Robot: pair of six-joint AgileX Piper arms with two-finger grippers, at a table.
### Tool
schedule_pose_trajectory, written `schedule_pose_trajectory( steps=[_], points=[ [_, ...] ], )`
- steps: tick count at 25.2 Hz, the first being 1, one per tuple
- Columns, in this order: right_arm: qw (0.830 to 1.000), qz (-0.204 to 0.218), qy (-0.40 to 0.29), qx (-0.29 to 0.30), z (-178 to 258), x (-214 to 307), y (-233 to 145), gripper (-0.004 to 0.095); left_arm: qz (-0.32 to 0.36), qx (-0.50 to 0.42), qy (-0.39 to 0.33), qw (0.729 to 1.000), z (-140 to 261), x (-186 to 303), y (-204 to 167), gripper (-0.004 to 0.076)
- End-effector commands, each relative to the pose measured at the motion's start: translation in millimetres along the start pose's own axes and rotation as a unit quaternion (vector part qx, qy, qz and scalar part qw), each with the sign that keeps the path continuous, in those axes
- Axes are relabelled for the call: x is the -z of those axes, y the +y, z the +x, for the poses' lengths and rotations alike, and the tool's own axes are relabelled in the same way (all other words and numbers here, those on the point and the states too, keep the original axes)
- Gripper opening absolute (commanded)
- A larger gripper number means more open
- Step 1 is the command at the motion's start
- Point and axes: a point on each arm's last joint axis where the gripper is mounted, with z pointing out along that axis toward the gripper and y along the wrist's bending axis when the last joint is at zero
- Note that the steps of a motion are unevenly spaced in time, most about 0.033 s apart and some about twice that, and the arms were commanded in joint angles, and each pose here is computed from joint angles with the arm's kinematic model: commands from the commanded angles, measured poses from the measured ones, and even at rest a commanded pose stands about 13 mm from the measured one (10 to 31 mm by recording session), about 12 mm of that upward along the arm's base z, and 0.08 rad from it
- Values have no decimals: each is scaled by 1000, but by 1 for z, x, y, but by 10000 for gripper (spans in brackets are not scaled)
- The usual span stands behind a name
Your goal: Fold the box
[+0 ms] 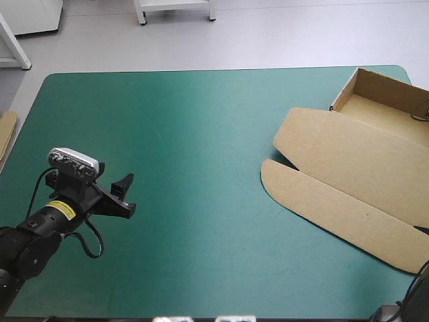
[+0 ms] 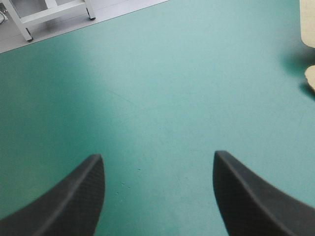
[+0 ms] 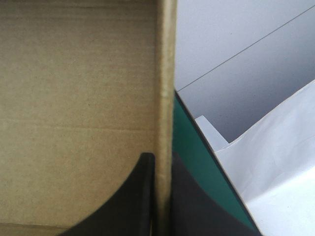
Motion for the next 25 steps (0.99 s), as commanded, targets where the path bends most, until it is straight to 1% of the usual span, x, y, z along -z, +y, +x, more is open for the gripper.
schedule_pose_trajectory(
  steps=[1, 2, 4, 5, 6, 7, 9, 10, 11, 16, 21, 23, 25],
  points=[
    [999, 6, -53, 9, -5, 38, -1, -13, -3, 6, -54, 999, -15, 6, 1, 458],
    [998, 9, -54, 10, -5, 38, -1, -11, -3, 6, -54, 999, -15, 6, 1, 458],
    [998, 10, -57, 11, -6, 37, -2, 55, -3, 6, -53, 999, -15, 6, 1, 458],
    [998, 9, -58, 10, -6, 37, -2, 165, -3, 6, -52, 999, -15, 6, 1, 458],
    [998, 9, -58, 10, -6, 37, -2, 218, -3, 6, -52, 999, -15, 6, 1, 458],
    [998, 9, -58, 10, -6, 37, -2, 372, -3, 6, -52, 999, -15, 6, 1, 458],
    [998, 9, -58, 10, -6, 37, -2, 542, -3, 6, -52, 999, -15, 6, 1, 458],
    [998, 9, -56, 10, -6, 37, -2, 585, -3, 6, -52, 999, -15, 6, 1, 458],
    [998, 9, -55, 10, -6, 37, -2, 607, -3, 6, -52, 999, -15, 6, 1, 458],
    [998, 10, -66, 9, -6, 47, -3, 608, -3, 6, -52, 999, -15, 6, 1, 458],
    [996, 6, -85, -1, -4, 71, -9, 608, -3, 6, -52, 999, -15, 6, 1, 458],
    [995, -11, -98, -8, -2, 87, -8, 608, -3, 6, -52, 999, -15, 6, 1, 458],
    [992, -44, -120, -10, 1, 108, -1, 608, -3, 6, -50, 999, -14, 6, 1, 458]
  ],
)
